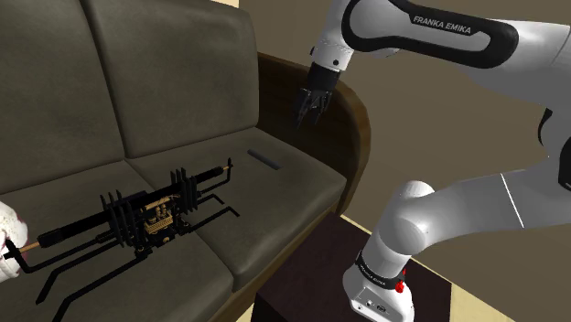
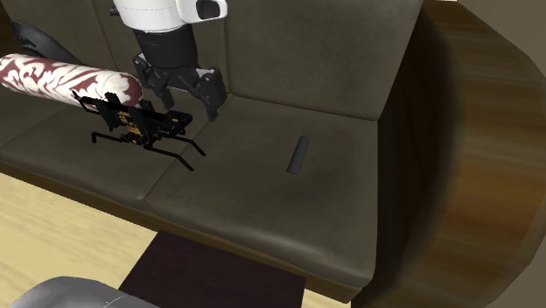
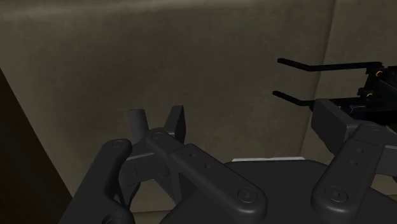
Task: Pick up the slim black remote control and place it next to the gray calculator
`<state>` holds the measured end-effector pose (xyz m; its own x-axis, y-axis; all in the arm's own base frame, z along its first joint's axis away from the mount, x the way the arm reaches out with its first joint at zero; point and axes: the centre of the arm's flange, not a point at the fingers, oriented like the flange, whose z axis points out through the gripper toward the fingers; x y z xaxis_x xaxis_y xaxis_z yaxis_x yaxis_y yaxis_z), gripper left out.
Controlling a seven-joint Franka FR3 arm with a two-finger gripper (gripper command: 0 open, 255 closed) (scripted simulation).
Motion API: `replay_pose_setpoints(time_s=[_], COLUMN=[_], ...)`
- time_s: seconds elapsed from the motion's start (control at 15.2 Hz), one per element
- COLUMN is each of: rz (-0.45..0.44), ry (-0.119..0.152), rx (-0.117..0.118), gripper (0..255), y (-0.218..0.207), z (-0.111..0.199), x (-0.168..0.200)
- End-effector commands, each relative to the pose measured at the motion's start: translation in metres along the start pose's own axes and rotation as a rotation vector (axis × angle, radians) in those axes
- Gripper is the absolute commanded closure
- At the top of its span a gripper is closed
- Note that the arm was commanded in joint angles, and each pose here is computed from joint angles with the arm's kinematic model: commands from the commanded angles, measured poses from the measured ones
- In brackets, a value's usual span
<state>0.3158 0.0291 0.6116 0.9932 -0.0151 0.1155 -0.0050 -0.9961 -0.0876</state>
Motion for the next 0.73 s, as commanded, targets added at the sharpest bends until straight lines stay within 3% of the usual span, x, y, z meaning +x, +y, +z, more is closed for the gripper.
replay_pose_setpoints(time_s=[0.0,0.66], rz=[0.000,0.010], ry=[0.000,-0.042], rx=[0.000,-0.004], gripper=[0,0], y=[0.000,0.066], z=[0.000,0.085], x=[0.000,0.083])
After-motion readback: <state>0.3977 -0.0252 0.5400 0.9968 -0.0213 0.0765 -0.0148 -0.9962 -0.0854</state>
